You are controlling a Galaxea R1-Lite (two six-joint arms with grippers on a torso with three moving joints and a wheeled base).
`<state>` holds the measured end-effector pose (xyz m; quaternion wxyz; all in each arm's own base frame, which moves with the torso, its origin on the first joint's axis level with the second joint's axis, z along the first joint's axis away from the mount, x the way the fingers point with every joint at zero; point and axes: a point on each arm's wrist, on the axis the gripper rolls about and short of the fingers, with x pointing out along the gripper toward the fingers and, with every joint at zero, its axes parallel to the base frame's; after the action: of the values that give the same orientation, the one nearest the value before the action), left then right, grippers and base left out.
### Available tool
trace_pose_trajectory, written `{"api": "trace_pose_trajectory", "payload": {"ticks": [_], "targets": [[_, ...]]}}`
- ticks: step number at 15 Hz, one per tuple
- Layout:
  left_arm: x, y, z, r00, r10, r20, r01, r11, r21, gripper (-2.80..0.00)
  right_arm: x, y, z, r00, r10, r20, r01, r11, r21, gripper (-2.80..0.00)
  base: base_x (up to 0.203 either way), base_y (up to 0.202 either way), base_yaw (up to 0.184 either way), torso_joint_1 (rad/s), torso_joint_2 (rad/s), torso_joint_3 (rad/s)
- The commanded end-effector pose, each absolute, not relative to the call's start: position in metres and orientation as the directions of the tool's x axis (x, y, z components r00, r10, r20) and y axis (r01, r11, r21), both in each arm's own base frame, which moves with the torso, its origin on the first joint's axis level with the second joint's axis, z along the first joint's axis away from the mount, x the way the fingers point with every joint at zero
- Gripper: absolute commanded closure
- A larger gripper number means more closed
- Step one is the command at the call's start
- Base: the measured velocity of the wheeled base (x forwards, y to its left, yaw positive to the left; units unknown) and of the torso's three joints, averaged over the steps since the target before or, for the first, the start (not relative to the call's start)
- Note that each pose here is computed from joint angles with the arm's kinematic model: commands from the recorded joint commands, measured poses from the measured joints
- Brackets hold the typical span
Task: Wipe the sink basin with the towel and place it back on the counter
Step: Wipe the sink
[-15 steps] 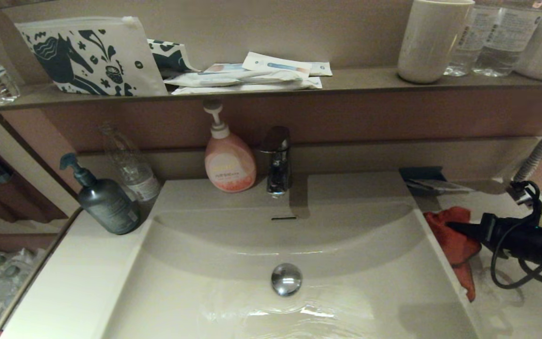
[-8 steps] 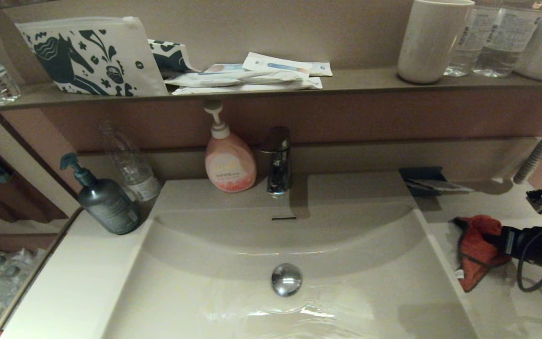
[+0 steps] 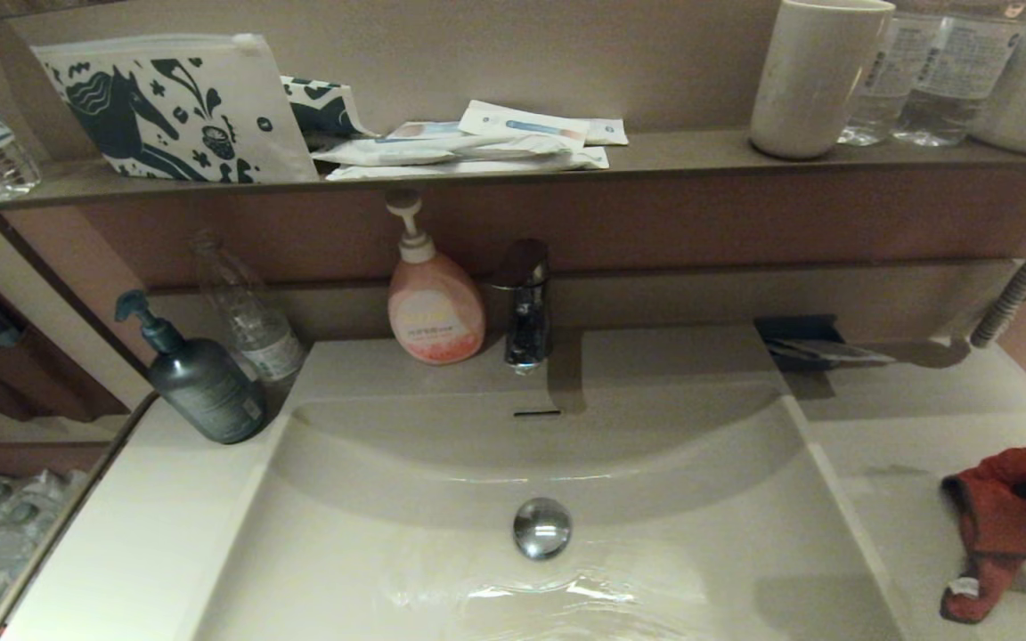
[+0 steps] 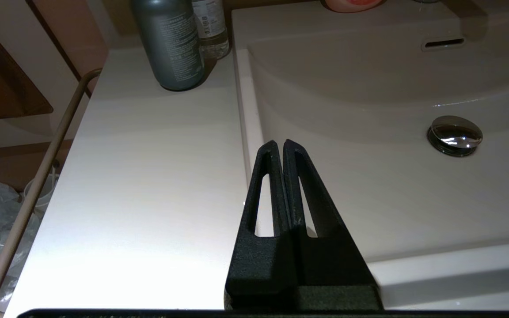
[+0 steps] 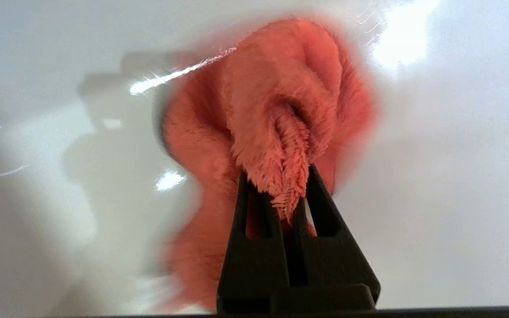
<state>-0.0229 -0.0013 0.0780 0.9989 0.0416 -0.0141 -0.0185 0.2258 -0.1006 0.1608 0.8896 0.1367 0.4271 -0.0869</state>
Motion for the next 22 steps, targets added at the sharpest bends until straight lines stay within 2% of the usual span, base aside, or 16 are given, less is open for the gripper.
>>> {"api": "trace_pose_trajectory", "payload": {"ticks": [1,3,5,7,9,15,19,22], "targets": [[-0.023,-0.001,0.078,0.999,-0.038,0.026,0.036,0.996,0.084,0.00,0.193,-0.087,0.208,0.580,-0.014,-0.814,0.283,0.941,0.185,0.00,0.000,0.000,0.000,0.000,0.00,0.000],[-0.023,-0.001,0.078,0.999,-0.038,0.026,0.036,0.996,0.084,0.00,0.165,-0.073,0.246,0.625,0.019,-0.780,0.246,0.944,0.220,0.00,0.000,0.000,0.000,0.000,0.00,0.000],[-0.023,-0.001,0.078,0.999,-0.038,0.026,0.036,0.996,0.084,0.00,0.142,-0.059,0.266,0.700,0.094,-0.708,0.153,0.948,0.278,0.00,0.000,0.000,0.000,0.000,0.00,0.000],[-0.023,-0.001,0.078,0.999,-0.038,0.026,0.036,0.996,0.084,0.00,0.127,-0.048,0.277,0.748,0.160,-0.644,0.050,0.954,0.296,0.00,0.000,0.000,0.000,0.000,0.00,0.000],[-0.023,-0.001,0.078,0.999,-0.037,0.026,0.035,0.996,0.084,0.00,0.125,-0.043,0.282,0.756,0.196,-0.624,-0.005,0.956,0.293,0.00,0.000,0.000,0.000,0.000,0.00,0.000],[-0.023,-0.001,0.078,0.999,-0.038,0.026,0.036,0.996,0.084,0.00,0.139,-0.020,0.279,0.691,0.352,-0.631,-0.151,0.925,0.350,0.00,0.000,0.000,0.000,0.000,0.00,0.000],[-0.023,-0.001,0.078,0.999,-0.038,0.026,0.036,0.996,0.084,0.00,0.145,0.014,0.286,0.628,0.540,-0.560,-0.364,0.840,0.402,0.00,0.000,0.000,0.000,0.000,0.00,0.000],[-0.023,-0.001,0.078,0.999,-0.038,0.026,0.036,0.996,0.084,0.00,0.152,0.038,0.290,0.587,0.609,-0.533,-0.443,0.793,0.418,0.00,0.000,0.000,0.000,0.000,0.00,0.000]]}}
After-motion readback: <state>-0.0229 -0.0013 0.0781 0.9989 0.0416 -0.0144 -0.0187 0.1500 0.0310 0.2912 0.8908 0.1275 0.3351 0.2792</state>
